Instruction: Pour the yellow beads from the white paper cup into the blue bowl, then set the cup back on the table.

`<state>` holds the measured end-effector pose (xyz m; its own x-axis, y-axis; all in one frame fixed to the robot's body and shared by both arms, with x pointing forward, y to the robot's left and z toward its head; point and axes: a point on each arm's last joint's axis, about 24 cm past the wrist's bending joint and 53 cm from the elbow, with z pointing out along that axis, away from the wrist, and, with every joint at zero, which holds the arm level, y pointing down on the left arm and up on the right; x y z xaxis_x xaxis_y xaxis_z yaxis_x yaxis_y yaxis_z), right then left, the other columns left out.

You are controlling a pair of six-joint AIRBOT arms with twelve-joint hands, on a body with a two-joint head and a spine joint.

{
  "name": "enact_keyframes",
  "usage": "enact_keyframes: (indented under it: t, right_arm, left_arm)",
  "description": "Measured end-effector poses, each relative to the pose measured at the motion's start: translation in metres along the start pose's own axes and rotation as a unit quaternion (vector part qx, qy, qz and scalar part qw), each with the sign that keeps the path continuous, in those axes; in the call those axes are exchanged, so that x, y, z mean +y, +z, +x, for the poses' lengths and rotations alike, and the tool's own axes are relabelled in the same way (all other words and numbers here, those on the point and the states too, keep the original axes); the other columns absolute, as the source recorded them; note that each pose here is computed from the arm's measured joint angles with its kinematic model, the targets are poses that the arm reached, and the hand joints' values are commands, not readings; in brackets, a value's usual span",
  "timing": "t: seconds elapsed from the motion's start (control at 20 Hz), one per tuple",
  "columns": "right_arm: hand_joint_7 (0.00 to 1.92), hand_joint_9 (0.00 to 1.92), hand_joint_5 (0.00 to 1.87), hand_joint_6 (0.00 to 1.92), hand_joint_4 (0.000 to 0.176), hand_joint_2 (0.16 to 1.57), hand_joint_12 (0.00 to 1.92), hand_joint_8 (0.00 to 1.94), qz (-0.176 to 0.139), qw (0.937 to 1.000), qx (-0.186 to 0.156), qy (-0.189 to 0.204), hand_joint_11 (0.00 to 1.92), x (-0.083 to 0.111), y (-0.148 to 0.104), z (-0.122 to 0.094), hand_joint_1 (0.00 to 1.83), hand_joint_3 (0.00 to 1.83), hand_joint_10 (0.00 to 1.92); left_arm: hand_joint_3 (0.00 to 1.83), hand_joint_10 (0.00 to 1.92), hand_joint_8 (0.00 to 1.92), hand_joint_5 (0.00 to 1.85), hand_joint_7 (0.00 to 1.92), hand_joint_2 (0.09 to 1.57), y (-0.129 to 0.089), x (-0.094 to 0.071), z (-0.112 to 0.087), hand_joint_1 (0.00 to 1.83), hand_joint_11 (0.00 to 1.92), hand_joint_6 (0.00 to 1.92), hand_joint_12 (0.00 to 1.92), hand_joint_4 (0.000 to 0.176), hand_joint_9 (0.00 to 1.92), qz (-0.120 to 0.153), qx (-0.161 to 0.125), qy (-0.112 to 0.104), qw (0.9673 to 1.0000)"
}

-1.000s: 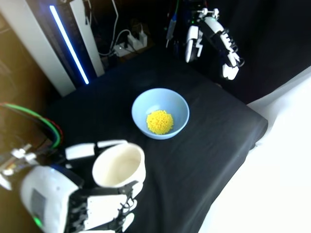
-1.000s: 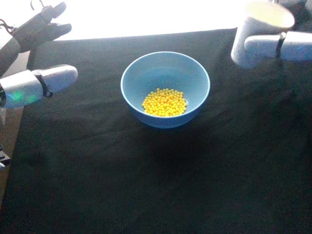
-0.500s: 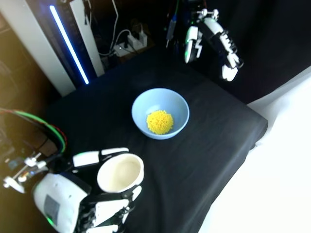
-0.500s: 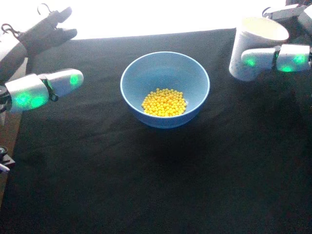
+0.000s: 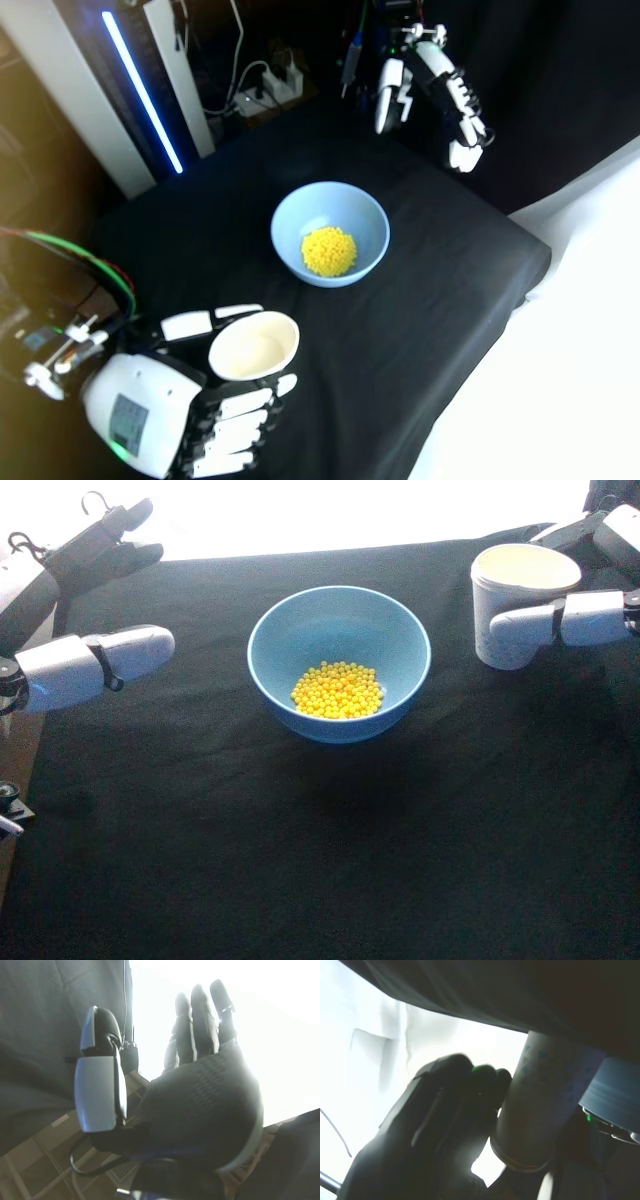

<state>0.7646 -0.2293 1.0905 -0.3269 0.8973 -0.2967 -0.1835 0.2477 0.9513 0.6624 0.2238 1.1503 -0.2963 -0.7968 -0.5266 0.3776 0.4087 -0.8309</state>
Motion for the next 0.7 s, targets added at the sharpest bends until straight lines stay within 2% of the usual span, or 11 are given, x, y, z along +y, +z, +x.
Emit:
enact_keyframes:
  t: [0.05, 0.1, 0.15, 0.2, 0.25, 0.3, 0.4, 0.45, 0.5, 0.6, 0.7]
  right_arm:
    - [1.18, 0.98, 1.18, 0.49, 0.0, 1.03, 1.27, 0.81, 0.0, 1.0, 0.001, 0.0, 0.78, 0.0, 0.0, 0.0, 1.28, 0.01, 0.85]
    - [1.04, 0.94, 0.94, 0.26, 0.0, 0.91, 0.97, 0.31, 0.0, 1.0, 0.002, -0.001, 0.71, 0.0, 0.0, 0.001, 1.14, 0.0, 0.43]
    - [1.04, 0.94, 0.94, 0.26, 0.0, 0.91, 0.97, 0.31, 0.0, 1.0, 0.003, 0.0, 0.71, 0.0, 0.0, 0.002, 1.14, 0.0, 0.43]
    - [1.0, 0.95, 0.84, 0.1, 0.0, 0.86, 0.82, 0.09, 0.001, 0.9999, 0.01, -0.003, 0.67, 0.0, 0.0, 0.004, 1.13, 0.0, 0.18]
    - [0.73, 0.74, 0.53, 0.0, 0.0, 0.79, 0.6, 0.0, 0.001, 0.9999, 0.015, -0.002, 0.44, 0.0, 0.0, 0.007, 1.05, 0.0, 0.01]
    - [0.73, 0.74, 0.53, 0.0, 0.0, 0.79, 0.6, 0.0, 0.001, 0.9998, 0.017, -0.003, 0.44, 0.0, -0.001, 0.009, 1.05, 0.0, 0.01]
    - [0.43, 0.46, 0.23, 0.0, 0.131, 0.68, 0.7, 0.0, 0.007, 0.9997, 0.024, -0.006, 0.14, -0.002, -0.002, 0.012, 0.89, 0.0, 0.0]
    - [0.29, 0.31, 0.1, 0.0, 0.167, 0.63, 0.69, 0.0, 0.012, 0.9996, 0.026, -0.007, 0.03, -0.004, -0.002, 0.014, 0.85, 0.0, 0.0]
    - [0.21, 0.23, 0.04, 0.0, 0.174, 0.6, 0.64, 0.0, 0.013, 0.9996, 0.025, -0.007, 0.0, -0.004, -0.002, 0.013, 0.83, 0.0, 0.0]
    - [0.02, 0.01, 0.0, 0.0, 0.176, 0.5, 0.12, 0.0, 0.012, 0.9996, 0.023, -0.01, 0.0, -0.003, -0.002, 0.009, 0.75, 0.0, 0.0]
    - [0.0, 0.0, 0.0, 0.0, 0.176, 0.53, 0.05, 0.0, 0.014, 0.9996, 0.022, -0.014, 0.01, 0.0, -0.004, 0.003, 0.74, 0.01, 0.0]
  left_arm:
    - [0.0, 0.0, 0.0, 0.12, 0.4, 1.13, 0.0, 0.0, 0.0, 0.73, 0.0, 0.0, 0.82, 0.021, 0.37, 0.0, 0.0, 0.0, 1.0]
    - [0.0, 0.0, 0.0, 0.11, 0.39, 1.14, 0.0, 0.0, 0.0, 0.73, 0.0, 0.0, 0.81, 0.012, 0.36, 0.0, -0.001, 0.0, 1.0]
    - [0.0, 0.0, 0.0, 0.11, 0.39, 1.14, 0.0, 0.0, 0.0, 0.73, 0.0, 0.0, 0.81, 0.012, 0.36, 0.0, -0.001, -0.001, 1.0]
    - [0.0, 0.0, 0.0, 0.11, 0.39, 1.14, 0.0, 0.0, 0.0, 0.75, 0.0, 0.0, 0.79, 0.012, 0.36, 0.0, 0.0, -0.002, 1.0]
    - [0.0, 0.01, 0.0, 0.12, 0.4, 1.14, 0.0, 0.0, 0.0, 0.75, 0.0, 0.0, 0.79, 0.015, 0.37, 0.0, -0.001, -0.002, 1.0]
    - [0.0, 0.01, 0.0, 0.12, 0.4, 1.14, 0.0, 0.0, 0.0, 0.75, 0.0, 0.0, 0.79, 0.015, 0.37, 0.0, 0.0, -0.002, 1.0]
    - [0.0, 0.01, 0.0, 0.12, 0.4, 1.14, 0.0, 0.0, 0.0, 0.74, 0.0, 0.0, 0.85, 0.018, 0.38, 0.0, 0.0, -0.002, 1.0]
    - [0.0, 0.0, 0.0, 0.12, 0.41, 1.14, 0.0, 0.001, -0.001, 0.77, 0.0, 0.0, 0.85, 0.025, 0.37, -0.001, -0.001, -0.002, 1.0]
    - [0.0, 0.0, 0.0, 0.12, 0.41, 1.15, 0.0, 0.0, -0.001, 0.77, 0.0, 0.0, 0.86, 0.017, 0.38, -0.001, -0.001, -0.002, 1.0]
    - [0.0, 0.0, 0.0, 0.11, 0.41, 1.14, 0.0, 0.0, 0.0, 0.76, 0.0, 0.0, 0.82, 0.03, 0.36, 0.0, 0.0, -0.001, 1.0]
    - [0.0, 0.0, 0.0, 0.1, 0.41, 1.14, 0.0, 0.0, -0.001, 0.77, 0.0, 0.0, 0.79, 0.03, 0.35, 0.0, 0.0, -0.001, 1.0]
